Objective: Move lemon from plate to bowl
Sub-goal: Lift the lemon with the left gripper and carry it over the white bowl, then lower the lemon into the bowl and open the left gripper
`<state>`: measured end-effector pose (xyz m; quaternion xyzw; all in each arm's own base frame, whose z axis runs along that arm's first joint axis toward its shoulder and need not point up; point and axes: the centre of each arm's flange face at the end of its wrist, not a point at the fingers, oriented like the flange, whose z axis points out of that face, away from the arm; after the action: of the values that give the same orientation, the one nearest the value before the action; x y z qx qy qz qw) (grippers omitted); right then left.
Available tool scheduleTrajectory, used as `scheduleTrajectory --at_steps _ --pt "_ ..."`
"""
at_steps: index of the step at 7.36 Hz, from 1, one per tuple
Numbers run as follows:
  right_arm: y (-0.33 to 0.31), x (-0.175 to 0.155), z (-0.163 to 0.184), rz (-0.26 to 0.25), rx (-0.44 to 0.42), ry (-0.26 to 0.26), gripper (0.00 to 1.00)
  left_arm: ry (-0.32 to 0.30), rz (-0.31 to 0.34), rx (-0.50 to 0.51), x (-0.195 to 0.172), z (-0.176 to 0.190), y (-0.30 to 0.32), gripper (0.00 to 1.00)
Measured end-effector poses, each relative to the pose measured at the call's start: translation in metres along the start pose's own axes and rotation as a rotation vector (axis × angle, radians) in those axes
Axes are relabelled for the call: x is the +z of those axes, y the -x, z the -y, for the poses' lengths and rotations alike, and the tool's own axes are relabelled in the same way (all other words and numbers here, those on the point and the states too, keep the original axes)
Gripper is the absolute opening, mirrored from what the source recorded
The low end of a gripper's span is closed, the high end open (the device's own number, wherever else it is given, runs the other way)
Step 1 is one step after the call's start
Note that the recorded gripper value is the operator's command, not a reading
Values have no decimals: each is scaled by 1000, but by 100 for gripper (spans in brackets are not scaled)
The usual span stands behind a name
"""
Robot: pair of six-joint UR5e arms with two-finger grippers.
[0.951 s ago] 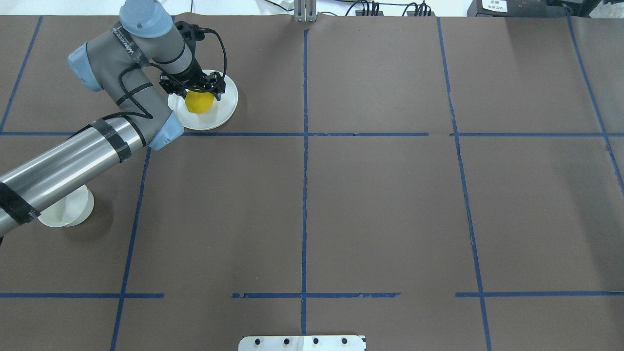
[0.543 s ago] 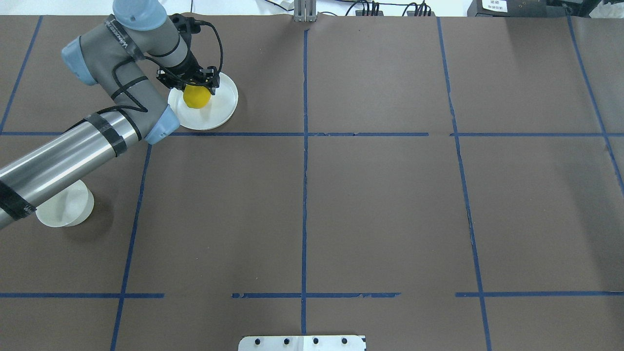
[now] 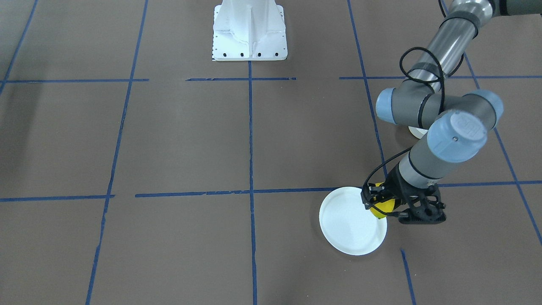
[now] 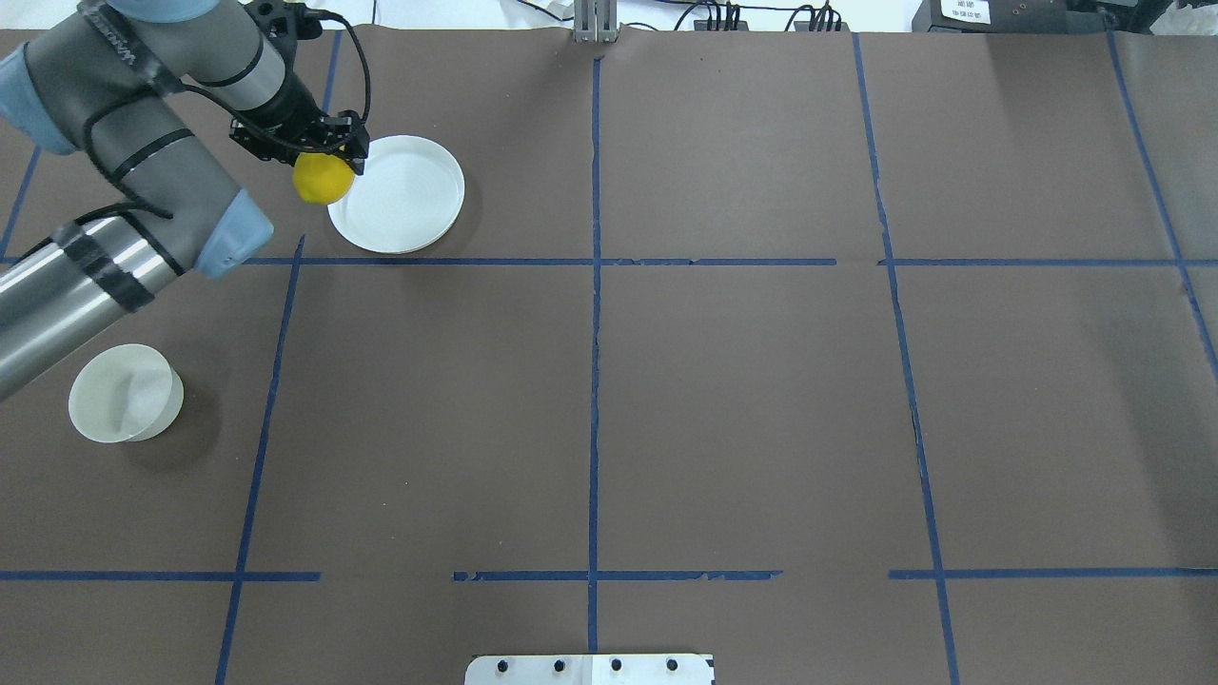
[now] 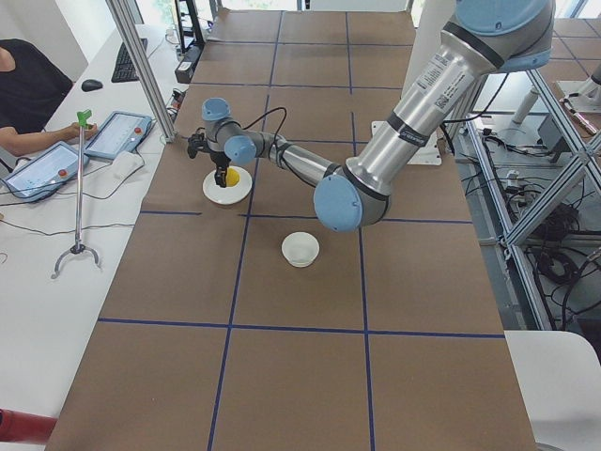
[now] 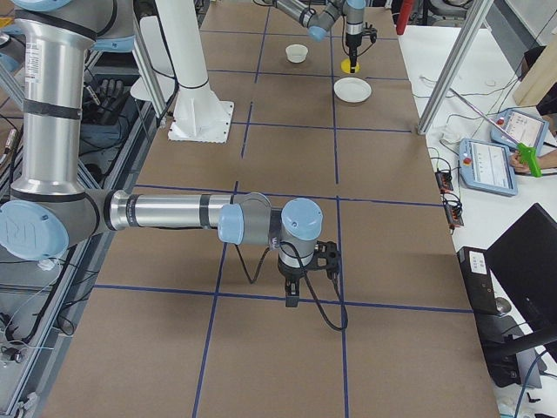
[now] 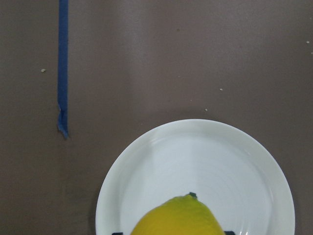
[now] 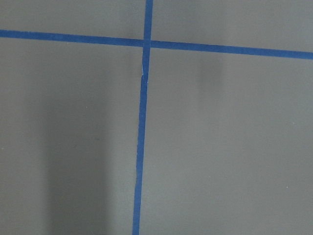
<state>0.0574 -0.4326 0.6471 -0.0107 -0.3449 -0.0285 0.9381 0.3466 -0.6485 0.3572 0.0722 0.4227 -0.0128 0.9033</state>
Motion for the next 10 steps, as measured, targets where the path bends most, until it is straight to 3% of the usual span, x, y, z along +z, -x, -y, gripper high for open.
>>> scheduleTrajectory --at_steps 4,6,9,10 --pt "0 0 0 0 0 0 100 -21 18 -2 -47 -133 119 0" --pt "0 0 0 0 0 0 100 -58 23 -57 -54 -192 177 0" --pt "0 0 0 0 0 0 100 -79 16 -140 -25 -235 202 0" --pt "0 0 0 0 0 0 100 -80 16 -142 -16 -240 204 8"
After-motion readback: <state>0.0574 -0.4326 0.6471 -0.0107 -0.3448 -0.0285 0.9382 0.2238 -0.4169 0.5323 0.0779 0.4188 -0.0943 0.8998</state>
